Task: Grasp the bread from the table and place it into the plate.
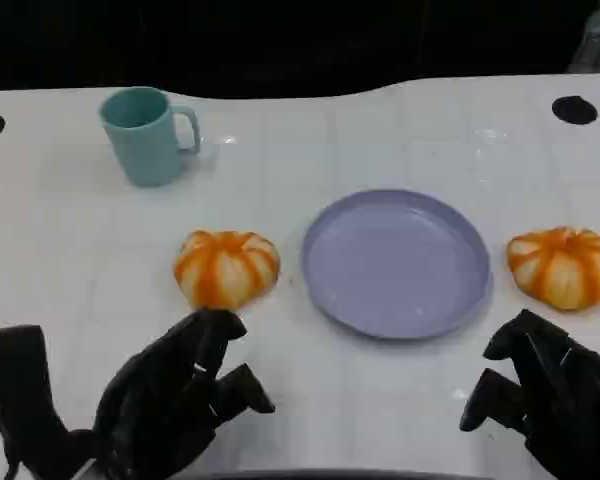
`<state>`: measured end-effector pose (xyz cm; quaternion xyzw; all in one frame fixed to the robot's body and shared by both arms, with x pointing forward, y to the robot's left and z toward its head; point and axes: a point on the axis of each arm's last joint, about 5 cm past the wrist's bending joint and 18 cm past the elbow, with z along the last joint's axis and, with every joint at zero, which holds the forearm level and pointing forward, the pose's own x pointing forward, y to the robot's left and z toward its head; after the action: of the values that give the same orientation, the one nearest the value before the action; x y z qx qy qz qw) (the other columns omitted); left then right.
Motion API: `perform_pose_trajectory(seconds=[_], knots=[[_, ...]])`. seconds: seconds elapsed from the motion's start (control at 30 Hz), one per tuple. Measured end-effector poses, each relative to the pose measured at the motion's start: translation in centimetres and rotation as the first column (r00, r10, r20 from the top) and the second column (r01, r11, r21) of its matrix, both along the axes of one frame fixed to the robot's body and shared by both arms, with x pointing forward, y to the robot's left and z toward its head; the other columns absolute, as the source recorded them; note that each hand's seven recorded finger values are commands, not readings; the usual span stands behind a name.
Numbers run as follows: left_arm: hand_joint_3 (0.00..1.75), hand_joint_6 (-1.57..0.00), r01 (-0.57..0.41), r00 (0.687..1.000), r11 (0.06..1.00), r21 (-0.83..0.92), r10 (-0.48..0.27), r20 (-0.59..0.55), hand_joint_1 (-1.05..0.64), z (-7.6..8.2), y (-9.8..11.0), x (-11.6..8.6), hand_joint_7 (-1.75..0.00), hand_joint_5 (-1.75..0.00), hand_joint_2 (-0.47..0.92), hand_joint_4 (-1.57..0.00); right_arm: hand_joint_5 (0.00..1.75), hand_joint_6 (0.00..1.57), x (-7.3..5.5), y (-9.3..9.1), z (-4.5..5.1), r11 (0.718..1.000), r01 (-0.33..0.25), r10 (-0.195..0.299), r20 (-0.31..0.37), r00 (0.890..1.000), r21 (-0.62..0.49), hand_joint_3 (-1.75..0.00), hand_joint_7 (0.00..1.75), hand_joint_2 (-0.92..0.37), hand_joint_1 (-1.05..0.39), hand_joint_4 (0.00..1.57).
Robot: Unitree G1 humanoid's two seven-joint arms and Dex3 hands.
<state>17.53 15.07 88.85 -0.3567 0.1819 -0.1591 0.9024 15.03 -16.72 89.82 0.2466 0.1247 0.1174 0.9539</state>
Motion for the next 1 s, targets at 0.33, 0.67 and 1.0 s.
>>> perform_pose_trajectory(seconds=[0.33, 0.67, 1.0], knots=[[0.48, -0.54, 0.001, 1.000, 1.000, 0.000, -0.001, 0.002, -0.52, 0.05, -0.02, 0.06, -1.63, -1.75, 0.92, -0.74, 1.75, 0.54, 0.00, 0.00, 0.00, 1.000, 0.000, 0.000, 0.000, 1.000, 0.001, -0.26, 1.60, -0.92, -0.50, 0.67], [0.47, -0.55, 0.002, 1.000, 1.000, 0.000, -0.002, 0.005, -0.53, 0.09, -0.04, 0.20, -1.63, -1.75, 0.92, -0.74, 1.75, 0.54, 0.00, 0.00, 0.00, 1.000, 0.000, 0.000, 0.000, 1.000, 0.001, -0.26, 1.60, -0.92, -0.50, 0.67], [0.38, -0.52, 0.014, 0.997, 0.997, 0.082, -0.020, 0.077, -0.57, 0.23, 0.23, 0.35, -1.17, -1.53, 0.92, -0.59, 1.75, 0.54, 0.01, 0.05, 0.00, 1.000, 0.000, 0.000, 0.000, 1.000, 0.000, -0.26, 1.59, -0.92, -0.50, 0.67]])
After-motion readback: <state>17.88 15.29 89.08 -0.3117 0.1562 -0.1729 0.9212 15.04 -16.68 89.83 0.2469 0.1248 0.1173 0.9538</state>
